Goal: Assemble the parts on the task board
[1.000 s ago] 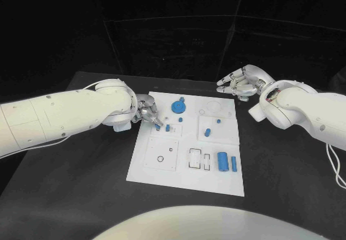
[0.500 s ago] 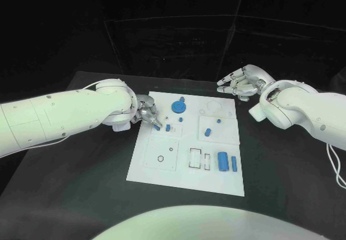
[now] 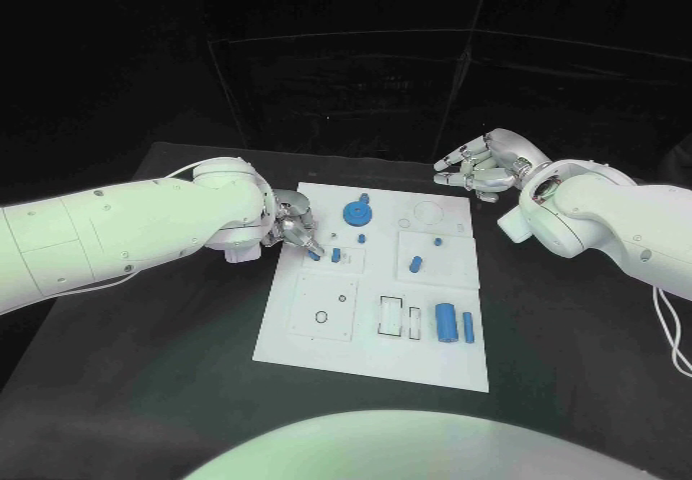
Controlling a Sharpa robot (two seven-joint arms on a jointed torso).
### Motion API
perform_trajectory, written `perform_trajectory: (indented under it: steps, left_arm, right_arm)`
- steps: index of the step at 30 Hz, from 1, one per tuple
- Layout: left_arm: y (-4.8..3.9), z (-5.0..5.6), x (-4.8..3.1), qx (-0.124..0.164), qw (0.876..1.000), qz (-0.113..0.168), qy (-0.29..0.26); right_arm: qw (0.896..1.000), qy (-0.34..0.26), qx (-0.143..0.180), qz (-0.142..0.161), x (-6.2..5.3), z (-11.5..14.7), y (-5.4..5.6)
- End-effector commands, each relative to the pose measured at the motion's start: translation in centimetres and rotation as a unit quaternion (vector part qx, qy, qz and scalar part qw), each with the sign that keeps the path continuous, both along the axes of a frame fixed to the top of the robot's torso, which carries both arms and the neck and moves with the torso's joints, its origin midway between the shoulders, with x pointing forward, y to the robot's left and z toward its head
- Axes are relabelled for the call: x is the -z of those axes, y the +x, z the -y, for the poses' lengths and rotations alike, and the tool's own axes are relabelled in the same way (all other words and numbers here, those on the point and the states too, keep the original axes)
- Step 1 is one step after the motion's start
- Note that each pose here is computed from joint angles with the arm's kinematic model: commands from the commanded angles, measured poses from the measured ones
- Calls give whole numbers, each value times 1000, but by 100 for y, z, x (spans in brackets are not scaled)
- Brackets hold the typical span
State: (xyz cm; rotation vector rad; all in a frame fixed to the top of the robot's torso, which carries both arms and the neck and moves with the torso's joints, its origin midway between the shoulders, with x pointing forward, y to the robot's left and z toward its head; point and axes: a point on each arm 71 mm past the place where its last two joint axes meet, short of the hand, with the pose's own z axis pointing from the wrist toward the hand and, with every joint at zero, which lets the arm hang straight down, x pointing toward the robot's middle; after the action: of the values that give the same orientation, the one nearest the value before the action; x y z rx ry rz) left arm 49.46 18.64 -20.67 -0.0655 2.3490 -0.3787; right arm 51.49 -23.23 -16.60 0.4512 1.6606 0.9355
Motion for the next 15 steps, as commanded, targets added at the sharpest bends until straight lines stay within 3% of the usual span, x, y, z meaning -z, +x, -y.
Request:
perform_trajectory:
  steps: [1,15]
  left_arm:
    - [-16,14,21,6,1000,-7,8]
    - [0,37,43,2,1000,-12,4]
  right_arm:
    - [1000,2,-5,2,-15,-11,-2]
    - [1000,3,-5,2,-18,-15,-8]
